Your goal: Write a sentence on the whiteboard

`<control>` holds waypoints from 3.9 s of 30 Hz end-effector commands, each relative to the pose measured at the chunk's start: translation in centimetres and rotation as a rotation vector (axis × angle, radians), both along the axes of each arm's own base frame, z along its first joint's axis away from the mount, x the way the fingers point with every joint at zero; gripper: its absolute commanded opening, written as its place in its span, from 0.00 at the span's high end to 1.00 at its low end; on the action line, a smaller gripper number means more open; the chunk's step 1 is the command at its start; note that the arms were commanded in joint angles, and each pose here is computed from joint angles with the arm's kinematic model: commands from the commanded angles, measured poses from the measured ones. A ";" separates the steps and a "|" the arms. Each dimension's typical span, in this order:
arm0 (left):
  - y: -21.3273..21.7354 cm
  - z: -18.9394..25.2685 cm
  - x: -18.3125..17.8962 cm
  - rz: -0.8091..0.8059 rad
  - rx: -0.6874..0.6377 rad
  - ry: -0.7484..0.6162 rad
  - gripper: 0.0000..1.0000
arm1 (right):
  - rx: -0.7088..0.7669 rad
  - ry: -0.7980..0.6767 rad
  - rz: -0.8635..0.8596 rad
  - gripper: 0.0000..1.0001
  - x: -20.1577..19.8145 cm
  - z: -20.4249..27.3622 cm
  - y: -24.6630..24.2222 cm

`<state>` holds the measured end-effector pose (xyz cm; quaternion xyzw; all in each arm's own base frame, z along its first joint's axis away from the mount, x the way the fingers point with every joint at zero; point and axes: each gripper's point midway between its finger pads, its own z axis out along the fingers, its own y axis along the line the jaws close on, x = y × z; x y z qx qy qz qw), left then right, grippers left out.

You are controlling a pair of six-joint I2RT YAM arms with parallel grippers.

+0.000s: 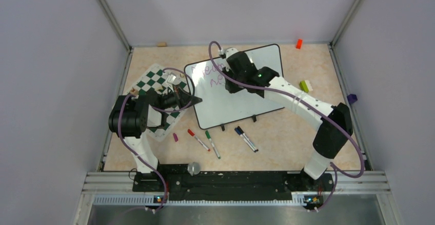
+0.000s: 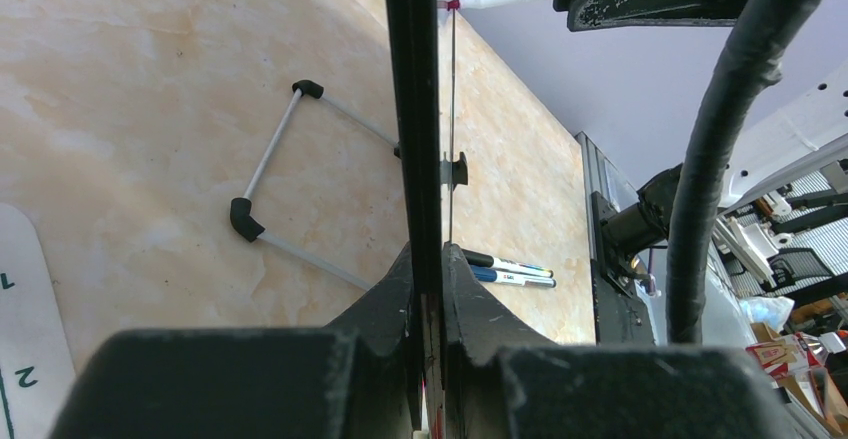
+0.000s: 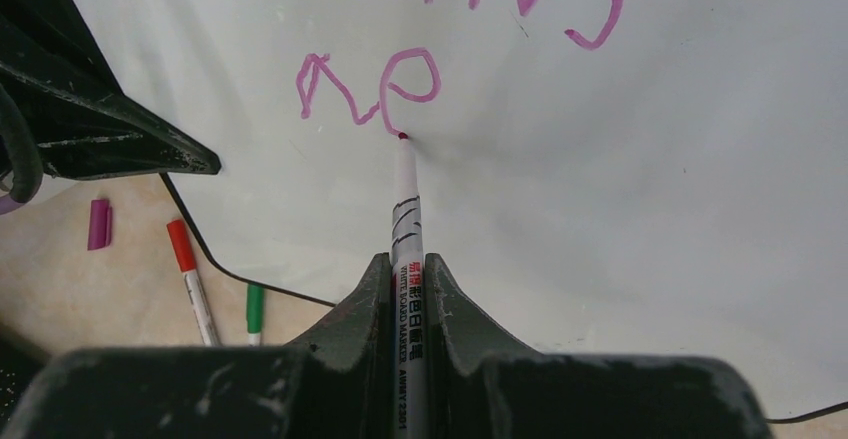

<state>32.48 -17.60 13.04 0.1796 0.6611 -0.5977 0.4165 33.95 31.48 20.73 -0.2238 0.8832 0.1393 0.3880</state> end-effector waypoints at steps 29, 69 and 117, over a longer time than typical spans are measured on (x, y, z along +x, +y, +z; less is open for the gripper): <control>-0.4 0.2 -1.8 -0.096 0.043 -0.158 1.00 | 0.132 -0.113 -0.052 1.00 2.2 6.1 -2.0; -0.3 0.2 -2.0 -0.092 0.043 -0.158 1.00 | 0.008 -0.120 -0.160 1.00 4.2 4.6 -3.7; -0.3 0.2 -2.0 -0.093 0.044 -0.160 1.00 | 0.223 -0.106 -0.169 1.00 2.0 7.5 -5.3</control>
